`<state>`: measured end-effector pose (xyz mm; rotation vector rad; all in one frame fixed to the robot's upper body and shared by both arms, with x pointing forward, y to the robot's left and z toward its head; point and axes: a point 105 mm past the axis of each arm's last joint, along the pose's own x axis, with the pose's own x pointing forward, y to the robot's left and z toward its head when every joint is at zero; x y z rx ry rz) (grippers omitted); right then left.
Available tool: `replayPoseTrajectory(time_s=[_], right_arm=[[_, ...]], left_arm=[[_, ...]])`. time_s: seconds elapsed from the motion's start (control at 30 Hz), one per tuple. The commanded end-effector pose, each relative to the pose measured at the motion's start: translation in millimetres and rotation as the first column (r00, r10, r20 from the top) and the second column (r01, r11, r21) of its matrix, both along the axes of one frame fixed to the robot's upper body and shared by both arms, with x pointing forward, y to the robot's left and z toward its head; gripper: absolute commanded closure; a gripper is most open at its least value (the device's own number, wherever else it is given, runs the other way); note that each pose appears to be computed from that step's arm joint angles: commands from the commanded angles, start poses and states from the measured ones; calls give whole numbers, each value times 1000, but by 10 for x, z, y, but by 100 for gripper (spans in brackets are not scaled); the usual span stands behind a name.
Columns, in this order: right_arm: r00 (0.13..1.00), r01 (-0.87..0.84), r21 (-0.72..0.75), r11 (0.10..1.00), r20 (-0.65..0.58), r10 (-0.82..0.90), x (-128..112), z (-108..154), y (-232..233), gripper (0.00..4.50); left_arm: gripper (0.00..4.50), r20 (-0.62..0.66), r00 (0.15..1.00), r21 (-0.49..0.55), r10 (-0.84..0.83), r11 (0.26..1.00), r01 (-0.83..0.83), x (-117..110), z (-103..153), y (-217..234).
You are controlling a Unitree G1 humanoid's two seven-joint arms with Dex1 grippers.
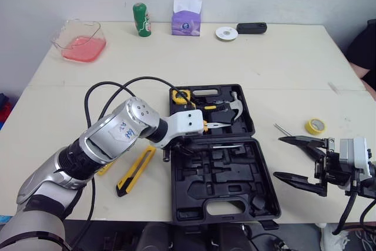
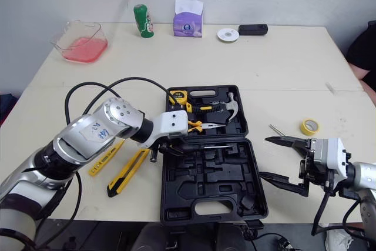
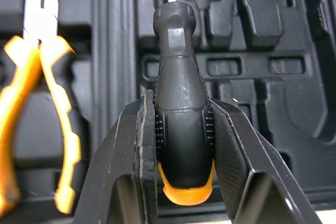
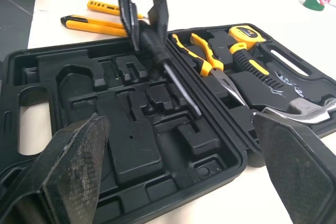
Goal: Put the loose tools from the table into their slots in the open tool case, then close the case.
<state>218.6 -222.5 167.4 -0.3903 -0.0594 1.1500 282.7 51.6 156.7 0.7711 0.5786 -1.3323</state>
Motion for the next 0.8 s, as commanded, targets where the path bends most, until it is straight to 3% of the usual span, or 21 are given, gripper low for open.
replayPoseTrajectory(time_s=[0.03, 0.33, 0.8], right_arm=[[999, -9, -4, 1000, 43, 9, -27, 88, 25, 0], [999, -19, -1, 1000, 42, 19, -68, 46, 47, 0], [999, -29, 5, 1000, 43, 29, -79, 64, 93, 0]], left_arm=[[346, 53, 999, 11, 5, 1000, -6, 17, 100, -38], [346, 55, 998, 54, -27, 998, 24, -30, 20, -92], [346, 105, 994, 117, 15, 993, -27, 88, -41, -17]])
